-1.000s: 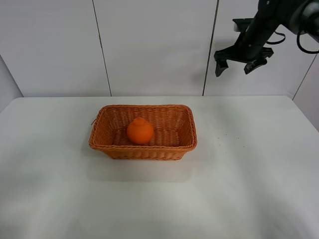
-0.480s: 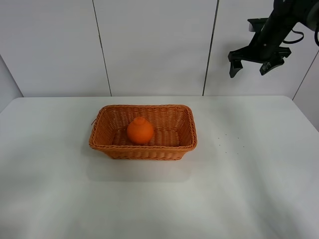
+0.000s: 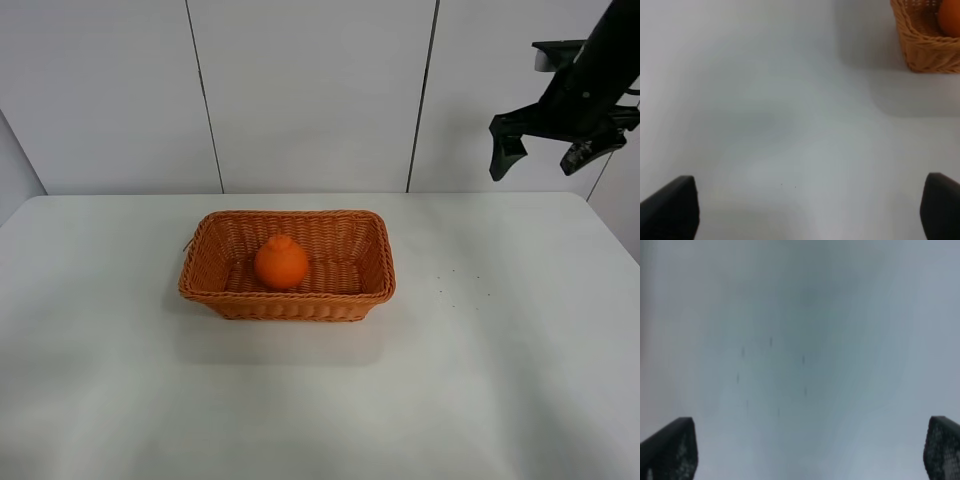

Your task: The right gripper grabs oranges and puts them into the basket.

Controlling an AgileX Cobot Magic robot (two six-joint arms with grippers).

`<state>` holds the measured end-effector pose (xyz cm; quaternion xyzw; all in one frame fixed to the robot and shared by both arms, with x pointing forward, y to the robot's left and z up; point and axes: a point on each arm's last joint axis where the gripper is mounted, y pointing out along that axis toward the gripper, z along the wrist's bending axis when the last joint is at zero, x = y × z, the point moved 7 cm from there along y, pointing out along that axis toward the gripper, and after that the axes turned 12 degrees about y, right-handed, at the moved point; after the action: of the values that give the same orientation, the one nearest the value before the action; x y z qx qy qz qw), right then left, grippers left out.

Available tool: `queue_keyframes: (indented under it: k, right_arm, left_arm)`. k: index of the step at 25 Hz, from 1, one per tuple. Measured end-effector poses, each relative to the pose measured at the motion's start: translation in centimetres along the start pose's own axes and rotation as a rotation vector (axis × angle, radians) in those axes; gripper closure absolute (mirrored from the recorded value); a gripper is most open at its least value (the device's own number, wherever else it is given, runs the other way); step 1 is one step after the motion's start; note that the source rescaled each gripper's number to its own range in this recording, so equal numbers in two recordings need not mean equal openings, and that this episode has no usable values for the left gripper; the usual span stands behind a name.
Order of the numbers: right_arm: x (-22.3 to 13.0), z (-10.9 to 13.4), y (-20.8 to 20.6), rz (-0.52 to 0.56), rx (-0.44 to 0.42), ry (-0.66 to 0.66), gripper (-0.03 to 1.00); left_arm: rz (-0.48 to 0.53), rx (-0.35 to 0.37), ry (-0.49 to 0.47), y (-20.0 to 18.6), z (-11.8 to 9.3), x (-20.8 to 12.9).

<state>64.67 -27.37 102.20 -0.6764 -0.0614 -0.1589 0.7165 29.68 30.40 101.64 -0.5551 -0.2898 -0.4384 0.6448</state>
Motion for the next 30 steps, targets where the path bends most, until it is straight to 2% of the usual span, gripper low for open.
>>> queue_keyframes:
  k: [7,10,13,17,20,26,30]
  right_arm:
    - [-10.9,-1.3,-3.6,0.079,0.033,0.021,-0.03]
    - [-16.9,-2.4,-4.0,0.117,0.028,0.024,-0.03]
    - [-22.1,-3.5,-3.9,0.112,0.029,0.025,-0.03]
    - [-26.2,-4.4,-4.3,-0.066,0.06,0.023,-0.03]
    - [-27.9,-4.8,-5.6,-0.264,0.097,0.017,-0.03]
    - [-30.5,-5.4,-8.6,-0.558,0.151,0.004,-0.03]
    - [-31.7,-5.6,-10.2,-0.699,0.18,-0.002,-0.03]
  left_arm:
    - [0.0,0.0,0.0,0.0,0.0,0.0]
    - [0.0,0.0,0.0,0.0,0.0,0.0]
    - [0.0,0.0,0.0,0.0,0.0,0.0]
    - [0.0,0.0,0.0,0.0,0.0,0.0]
    - [0.0,0.0,0.0,0.0,0.0,0.0]
    - [0.0,0.0,0.0,0.0,0.0,0.0]
    - [0.0,0.0,0.0,0.0,0.0,0.0]
